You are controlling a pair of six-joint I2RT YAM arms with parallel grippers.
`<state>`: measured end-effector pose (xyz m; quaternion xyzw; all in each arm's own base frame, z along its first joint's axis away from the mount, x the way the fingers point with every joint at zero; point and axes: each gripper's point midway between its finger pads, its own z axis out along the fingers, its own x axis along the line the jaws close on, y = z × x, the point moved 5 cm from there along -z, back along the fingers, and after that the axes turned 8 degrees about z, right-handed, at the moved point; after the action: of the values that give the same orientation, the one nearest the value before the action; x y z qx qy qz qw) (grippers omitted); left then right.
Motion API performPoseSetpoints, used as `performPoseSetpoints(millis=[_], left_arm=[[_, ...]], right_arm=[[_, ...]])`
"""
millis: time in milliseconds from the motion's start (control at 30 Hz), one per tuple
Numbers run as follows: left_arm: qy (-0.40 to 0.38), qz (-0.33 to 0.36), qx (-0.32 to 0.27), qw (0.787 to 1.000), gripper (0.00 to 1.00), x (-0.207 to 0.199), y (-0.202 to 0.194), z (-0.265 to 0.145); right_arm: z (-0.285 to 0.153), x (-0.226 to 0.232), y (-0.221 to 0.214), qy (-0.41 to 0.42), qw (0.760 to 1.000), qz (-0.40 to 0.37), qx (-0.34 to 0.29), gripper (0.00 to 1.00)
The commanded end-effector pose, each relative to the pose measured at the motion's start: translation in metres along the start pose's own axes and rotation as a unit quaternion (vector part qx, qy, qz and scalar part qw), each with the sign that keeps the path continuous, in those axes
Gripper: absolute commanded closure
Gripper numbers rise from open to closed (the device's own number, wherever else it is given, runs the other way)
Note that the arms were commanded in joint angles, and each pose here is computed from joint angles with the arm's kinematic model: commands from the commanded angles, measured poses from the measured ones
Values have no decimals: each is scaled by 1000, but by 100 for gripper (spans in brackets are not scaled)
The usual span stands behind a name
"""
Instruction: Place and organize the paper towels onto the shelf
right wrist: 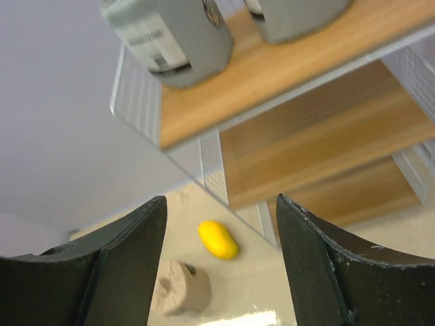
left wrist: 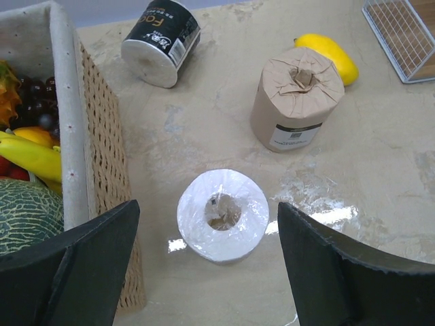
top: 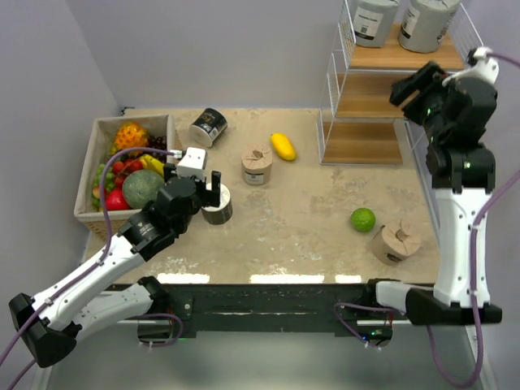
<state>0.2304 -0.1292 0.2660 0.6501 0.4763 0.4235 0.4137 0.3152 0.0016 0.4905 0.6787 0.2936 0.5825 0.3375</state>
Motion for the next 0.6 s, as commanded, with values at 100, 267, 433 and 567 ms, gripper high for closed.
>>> performPoseSetpoints(millis=[100, 267, 433, 567], left_arm=[[3, -27, -36, 999, 12, 4, 15, -7], [-1, -29, -39, 999, 12, 4, 17, -8], [-3, -28, -39, 999, 12, 3, 17, -8], [-3, -28, -41, 999, 12, 4, 17, -9]], right_arm=[[-40, -68, -86, -74, 990, -22, 114, 29], [-39, -79, -130, -50, 979, -14, 199, 32], [-30, -69, -169, -42, 975, 21, 217, 32], [-19, -28, -210, 16, 972, 26, 234, 29]])
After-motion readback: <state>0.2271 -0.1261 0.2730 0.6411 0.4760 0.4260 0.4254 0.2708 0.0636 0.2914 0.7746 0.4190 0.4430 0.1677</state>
